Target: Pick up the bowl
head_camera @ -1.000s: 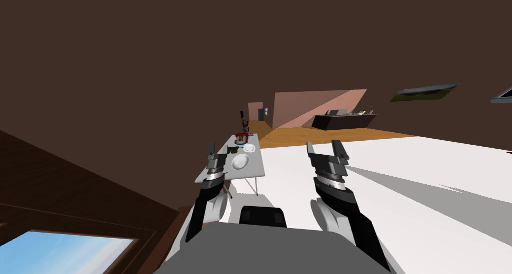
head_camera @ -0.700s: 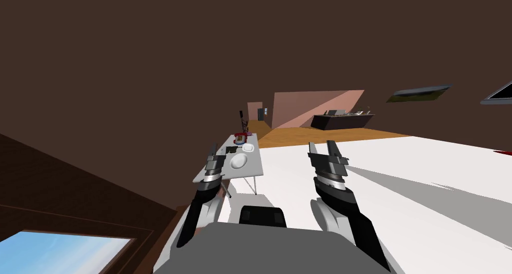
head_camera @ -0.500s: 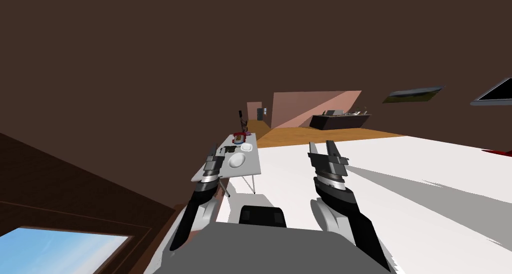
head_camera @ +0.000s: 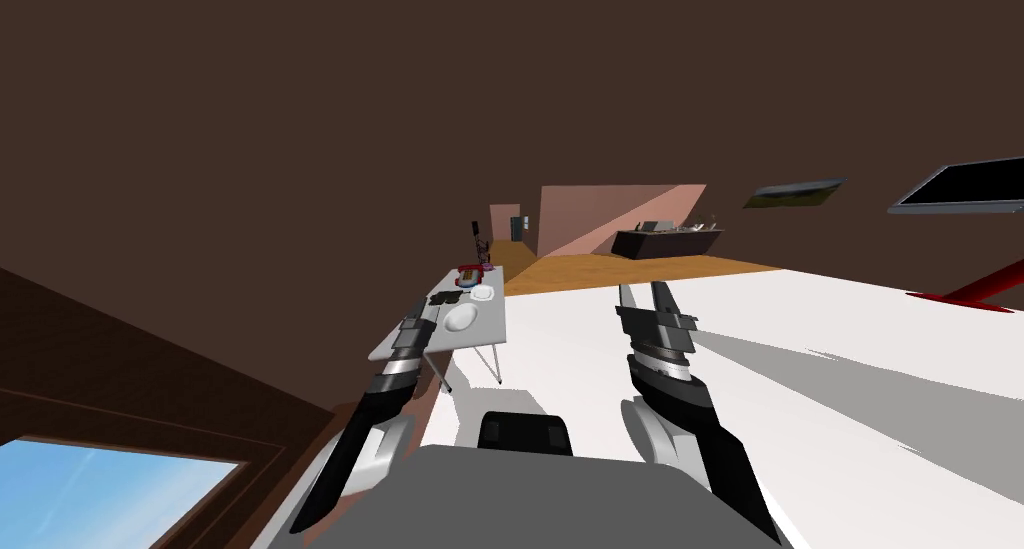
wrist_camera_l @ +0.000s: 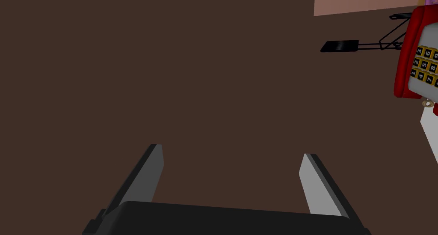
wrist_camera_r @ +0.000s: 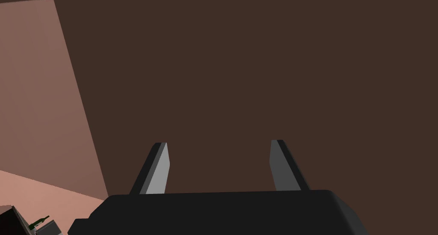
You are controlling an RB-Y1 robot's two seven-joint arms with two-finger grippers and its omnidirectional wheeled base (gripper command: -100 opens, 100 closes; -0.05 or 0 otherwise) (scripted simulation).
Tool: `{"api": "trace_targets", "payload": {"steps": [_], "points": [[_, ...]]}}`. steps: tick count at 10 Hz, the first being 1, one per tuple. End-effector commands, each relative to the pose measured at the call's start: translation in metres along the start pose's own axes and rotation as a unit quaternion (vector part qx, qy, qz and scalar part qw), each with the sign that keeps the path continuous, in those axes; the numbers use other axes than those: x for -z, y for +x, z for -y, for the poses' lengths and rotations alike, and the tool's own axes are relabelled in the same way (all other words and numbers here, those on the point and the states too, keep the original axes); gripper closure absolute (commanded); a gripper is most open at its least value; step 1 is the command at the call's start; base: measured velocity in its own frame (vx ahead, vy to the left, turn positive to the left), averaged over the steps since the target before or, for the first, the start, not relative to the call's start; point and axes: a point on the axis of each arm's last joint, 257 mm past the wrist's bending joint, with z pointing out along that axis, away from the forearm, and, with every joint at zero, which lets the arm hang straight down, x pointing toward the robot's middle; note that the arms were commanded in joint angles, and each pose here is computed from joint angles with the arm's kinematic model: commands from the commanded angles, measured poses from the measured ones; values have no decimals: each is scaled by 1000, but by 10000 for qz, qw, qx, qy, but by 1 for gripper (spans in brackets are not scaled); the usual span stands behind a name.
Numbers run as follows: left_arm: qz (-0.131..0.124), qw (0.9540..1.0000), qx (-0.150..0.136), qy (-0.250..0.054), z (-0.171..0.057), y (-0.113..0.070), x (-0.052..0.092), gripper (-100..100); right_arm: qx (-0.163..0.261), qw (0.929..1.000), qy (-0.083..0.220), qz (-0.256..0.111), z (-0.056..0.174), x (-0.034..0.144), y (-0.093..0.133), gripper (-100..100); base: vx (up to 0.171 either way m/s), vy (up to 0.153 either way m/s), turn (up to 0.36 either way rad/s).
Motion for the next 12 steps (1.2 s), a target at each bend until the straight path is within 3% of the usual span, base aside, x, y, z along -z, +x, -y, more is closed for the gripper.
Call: {"api": "trace_targets", "payload": {"steps": [1,3,6,9,12], "points": [[41,9998,-43,-165,-7,-5,2,-100,0,10000,0,0,0,0,0,0,-37,-106,-9],[216,9979,-159,-586,-25,-30,12,-100,1,10000,1,0,0,0,0,0,-11,-121,-49],[321,9952,-201,-906,-39,-44,19,-100,1,10000,0,0,0,0,0,0,-15,-101,-20],[535,9888,-261,-1370,-57,-71,34,-100,1,10000,1,-1,0,0,0,0,-8,-80,-29],[653,9825,-269,-1722,-71,-85,44,-100,1,10000,1,0,0,0,0,0,-4,-79,-19]]}}
